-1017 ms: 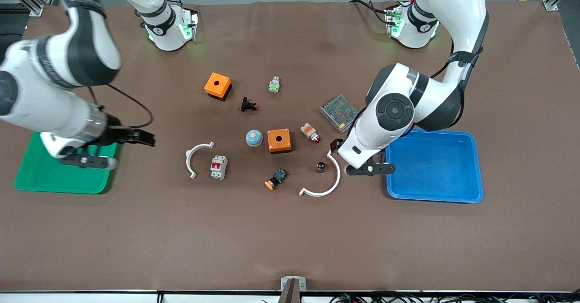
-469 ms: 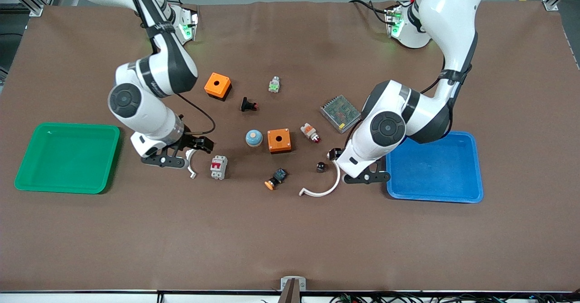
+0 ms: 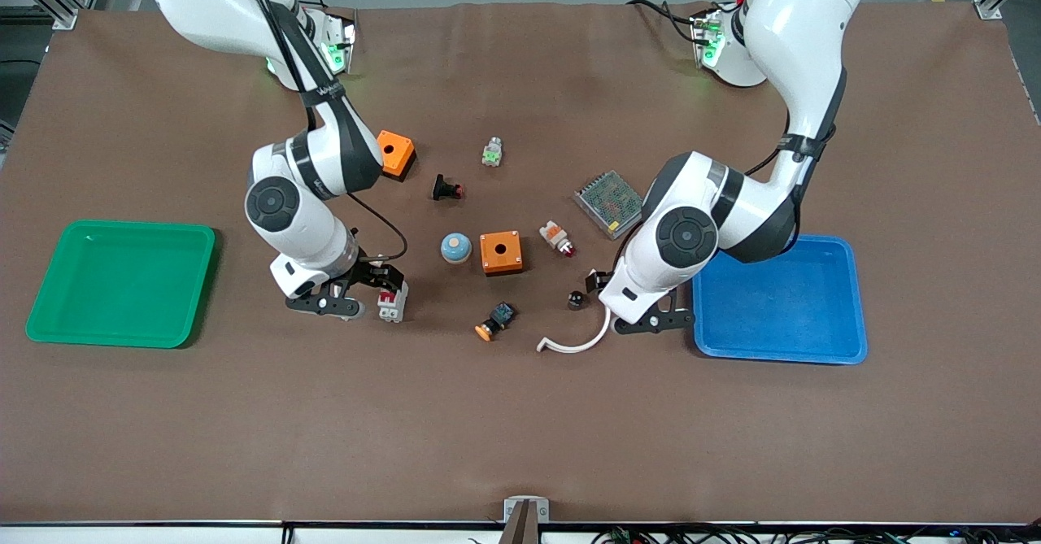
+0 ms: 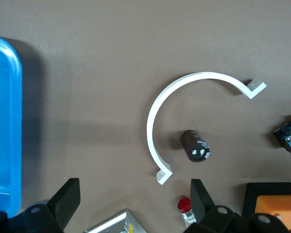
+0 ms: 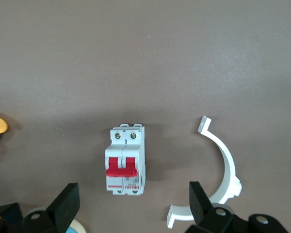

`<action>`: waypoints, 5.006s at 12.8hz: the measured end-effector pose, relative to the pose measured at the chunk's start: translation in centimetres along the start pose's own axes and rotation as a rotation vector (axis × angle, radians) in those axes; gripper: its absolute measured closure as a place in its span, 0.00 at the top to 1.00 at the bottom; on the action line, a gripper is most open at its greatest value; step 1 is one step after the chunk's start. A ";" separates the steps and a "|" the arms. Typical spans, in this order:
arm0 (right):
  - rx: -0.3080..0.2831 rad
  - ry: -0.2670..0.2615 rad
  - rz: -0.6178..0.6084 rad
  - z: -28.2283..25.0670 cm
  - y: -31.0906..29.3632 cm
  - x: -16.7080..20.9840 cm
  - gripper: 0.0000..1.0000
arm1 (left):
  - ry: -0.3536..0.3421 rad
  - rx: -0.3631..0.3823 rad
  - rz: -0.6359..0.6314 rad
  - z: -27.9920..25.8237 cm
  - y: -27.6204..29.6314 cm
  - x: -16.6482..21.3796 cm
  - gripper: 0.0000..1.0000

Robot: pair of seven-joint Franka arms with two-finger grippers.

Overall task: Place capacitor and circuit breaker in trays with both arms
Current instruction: 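Reach the right gripper to the circuit breaker while the left gripper reaches the capacitor, then close the right gripper on the breaker while the left gripper grasps the capacitor, then carry the breaker with the right gripper over the green tray, then lower the breaker into the green tray while the left gripper lifts the capacitor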

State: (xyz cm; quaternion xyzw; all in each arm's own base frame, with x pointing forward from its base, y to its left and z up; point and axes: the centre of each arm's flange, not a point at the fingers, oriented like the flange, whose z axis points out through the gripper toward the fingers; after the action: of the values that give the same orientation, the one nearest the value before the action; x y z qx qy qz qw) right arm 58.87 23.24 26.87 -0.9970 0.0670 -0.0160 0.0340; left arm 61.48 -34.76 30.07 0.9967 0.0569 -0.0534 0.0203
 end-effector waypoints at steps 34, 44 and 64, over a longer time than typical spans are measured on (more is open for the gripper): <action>-0.147 -0.045 -0.052 -10.2 35.4 7.5 0.39 | 0.026 0.003 -0.191 10.3 6.6 -0.6 0.49; -0.088 -0.036 -0.179 -0.4 49.3 3.7 0.39 | 0.024 0.005 -0.209 10.9 6.7 -0.7 0.36; -0.063 -0.022 -0.121 2.1 50.6 3.1 0.90 | -0.073 0.080 -0.110 -3.9 -8.3 2.8 0.34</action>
State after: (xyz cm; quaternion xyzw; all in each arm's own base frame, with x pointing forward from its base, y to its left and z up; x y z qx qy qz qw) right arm 55.35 -27.09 21.31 -1.0000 0.0066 -0.0049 0.0024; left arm 63.68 -25.99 33.33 0.9895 0.1085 -0.0928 -0.0204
